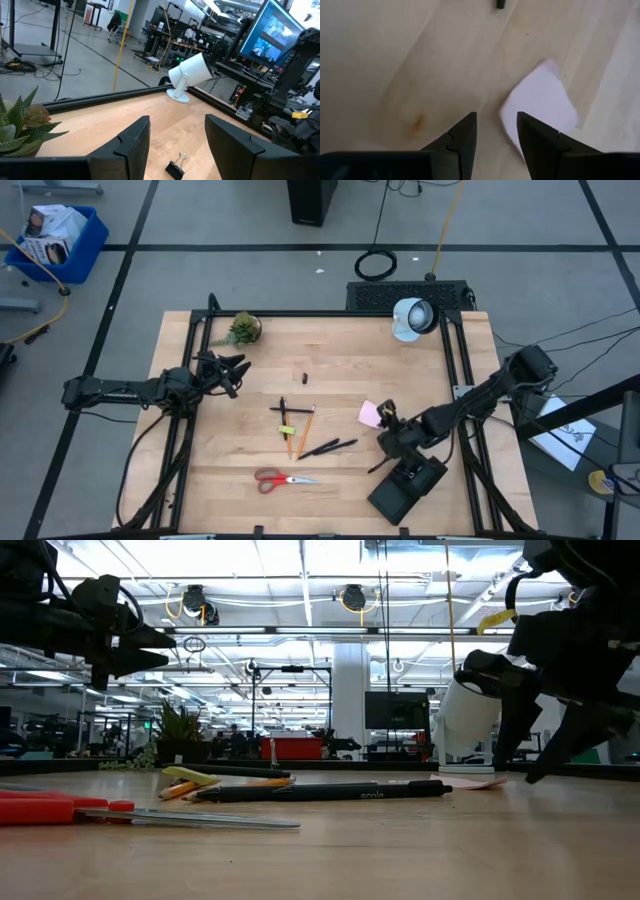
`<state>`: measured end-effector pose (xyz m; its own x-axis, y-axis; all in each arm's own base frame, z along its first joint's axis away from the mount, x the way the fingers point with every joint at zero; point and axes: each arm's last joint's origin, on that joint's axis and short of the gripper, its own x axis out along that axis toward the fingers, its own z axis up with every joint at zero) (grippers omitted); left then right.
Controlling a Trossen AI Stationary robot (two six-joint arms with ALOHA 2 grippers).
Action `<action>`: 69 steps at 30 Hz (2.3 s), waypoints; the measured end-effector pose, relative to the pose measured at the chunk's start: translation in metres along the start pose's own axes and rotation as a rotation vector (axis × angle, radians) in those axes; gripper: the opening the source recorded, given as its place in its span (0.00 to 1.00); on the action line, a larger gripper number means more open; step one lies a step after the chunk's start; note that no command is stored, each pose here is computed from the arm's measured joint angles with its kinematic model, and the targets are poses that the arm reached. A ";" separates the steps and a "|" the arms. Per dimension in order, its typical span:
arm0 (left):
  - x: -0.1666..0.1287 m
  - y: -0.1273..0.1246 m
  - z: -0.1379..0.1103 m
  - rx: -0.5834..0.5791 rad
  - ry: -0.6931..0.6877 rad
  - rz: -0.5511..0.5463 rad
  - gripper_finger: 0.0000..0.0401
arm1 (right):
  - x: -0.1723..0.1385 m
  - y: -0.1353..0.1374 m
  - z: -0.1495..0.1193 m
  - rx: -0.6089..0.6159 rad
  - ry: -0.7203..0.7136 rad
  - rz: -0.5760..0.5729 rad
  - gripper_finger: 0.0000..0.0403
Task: Pick and place office supplies into organizer
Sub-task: Put the pink sticky note into the desk organizer
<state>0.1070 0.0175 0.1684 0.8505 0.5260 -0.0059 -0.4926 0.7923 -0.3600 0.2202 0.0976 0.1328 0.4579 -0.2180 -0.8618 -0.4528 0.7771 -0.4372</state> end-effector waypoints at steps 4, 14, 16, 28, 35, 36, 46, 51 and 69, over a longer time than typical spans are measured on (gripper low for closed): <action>0.000 0.000 0.000 -0.001 0.000 0.000 0.49 | 0.004 0.000 0.000 -0.009 0.009 0.001 0.32; 0.000 0.000 0.000 0.000 0.000 0.000 0.49 | -0.010 -0.008 0.002 -0.004 -0.056 -0.025 0.32; 0.000 0.000 0.000 0.000 0.000 0.000 0.49 | -0.013 -0.011 0.004 -0.007 -0.079 -0.060 0.32; 0.000 0.000 0.000 -0.006 0.001 0.000 0.49 | 0.005 -0.008 0.006 -0.141 -0.039 -0.086 0.32; 0.000 0.000 0.000 0.003 -0.001 0.013 0.49 | 0.001 -0.014 0.006 -0.162 -0.045 -0.114 0.32; 0.000 0.001 0.000 0.004 -0.002 0.020 0.49 | 0.002 -0.015 0.005 -0.168 -0.040 -0.108 0.32; 0.000 0.001 -0.001 0.001 0.006 0.025 0.49 | 0.005 -0.015 0.005 -0.119 -0.046 -0.094 0.32; 0.000 0.001 -0.001 0.000 0.005 0.025 0.49 | 0.006 -0.014 0.006 -0.089 -0.050 -0.093 0.32; 0.000 0.001 -0.002 -0.008 0.008 0.028 0.49 | 0.009 0.007 0.011 -0.157 -0.059 -0.107 0.32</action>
<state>0.1066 0.0181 0.1665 0.8381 0.5451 -0.0233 -0.5143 0.7750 -0.3673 0.2297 0.1081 0.1247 0.5517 -0.2559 -0.7938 -0.5111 0.6484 -0.5642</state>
